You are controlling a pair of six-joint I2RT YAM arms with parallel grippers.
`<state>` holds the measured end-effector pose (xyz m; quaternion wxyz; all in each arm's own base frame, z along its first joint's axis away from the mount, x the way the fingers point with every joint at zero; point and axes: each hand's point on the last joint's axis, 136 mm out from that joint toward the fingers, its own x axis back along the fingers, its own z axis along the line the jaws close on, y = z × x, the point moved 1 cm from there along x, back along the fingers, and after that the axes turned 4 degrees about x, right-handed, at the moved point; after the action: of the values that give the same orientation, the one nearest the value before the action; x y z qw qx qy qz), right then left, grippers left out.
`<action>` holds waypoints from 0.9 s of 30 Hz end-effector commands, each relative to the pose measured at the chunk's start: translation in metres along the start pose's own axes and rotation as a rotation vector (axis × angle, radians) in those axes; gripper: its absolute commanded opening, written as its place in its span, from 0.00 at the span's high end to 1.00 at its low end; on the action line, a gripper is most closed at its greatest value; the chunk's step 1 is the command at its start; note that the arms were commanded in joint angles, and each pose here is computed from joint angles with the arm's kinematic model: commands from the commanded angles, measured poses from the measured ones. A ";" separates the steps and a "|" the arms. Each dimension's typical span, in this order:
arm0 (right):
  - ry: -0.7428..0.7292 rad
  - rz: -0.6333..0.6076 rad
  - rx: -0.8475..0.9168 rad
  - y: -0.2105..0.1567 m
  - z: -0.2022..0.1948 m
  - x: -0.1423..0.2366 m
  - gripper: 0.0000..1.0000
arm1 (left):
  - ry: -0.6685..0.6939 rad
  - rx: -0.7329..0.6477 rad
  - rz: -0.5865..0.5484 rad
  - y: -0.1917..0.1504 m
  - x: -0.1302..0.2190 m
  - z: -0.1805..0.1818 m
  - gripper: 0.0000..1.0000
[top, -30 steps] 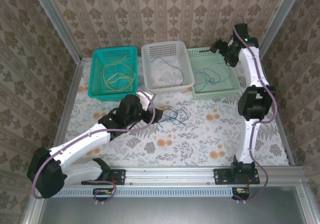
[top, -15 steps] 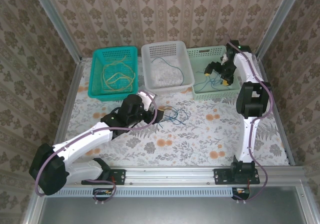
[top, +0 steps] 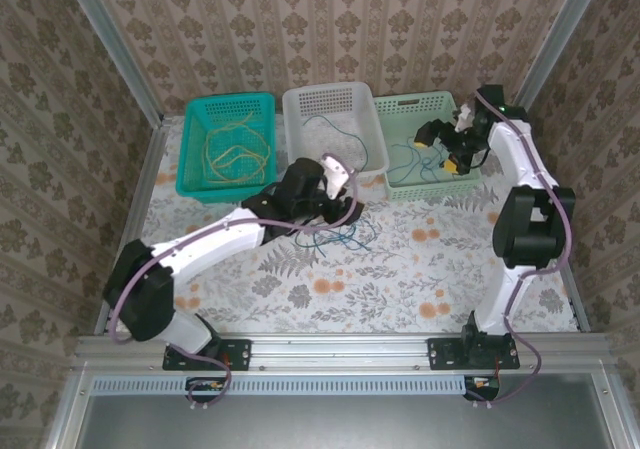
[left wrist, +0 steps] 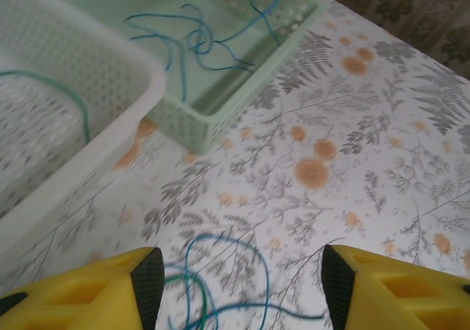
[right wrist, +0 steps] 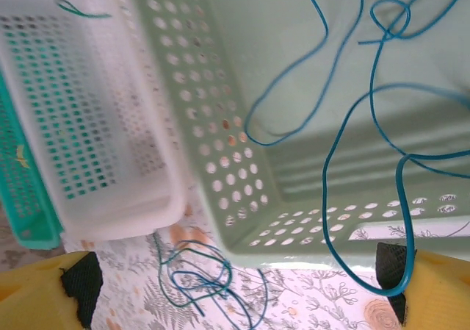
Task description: Untangle the cables
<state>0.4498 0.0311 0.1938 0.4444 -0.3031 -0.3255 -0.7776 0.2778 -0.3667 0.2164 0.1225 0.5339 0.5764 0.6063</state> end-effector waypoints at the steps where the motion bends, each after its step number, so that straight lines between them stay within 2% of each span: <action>1: 0.115 -0.107 0.022 0.012 0.032 0.031 0.00 | -0.098 -0.083 -0.015 0.025 -0.016 -0.019 0.37; 7: 0.210 -0.146 -0.046 0.014 0.044 0.051 0.00 | -0.189 -0.146 -0.016 0.060 -0.064 -0.033 0.37; 13: 0.300 -0.143 -0.098 0.010 0.049 0.066 0.00 | -0.208 -0.229 -0.083 0.089 -0.091 -0.037 0.34; 27: 0.394 -0.142 -0.165 -0.002 0.050 0.077 0.00 | -0.282 -0.349 -0.060 0.092 -0.159 -0.041 0.35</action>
<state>0.4329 0.0273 0.2661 0.4104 -0.1821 -0.1987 -0.8712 0.3581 -0.5298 0.2145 0.2832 0.5625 0.4787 0.6118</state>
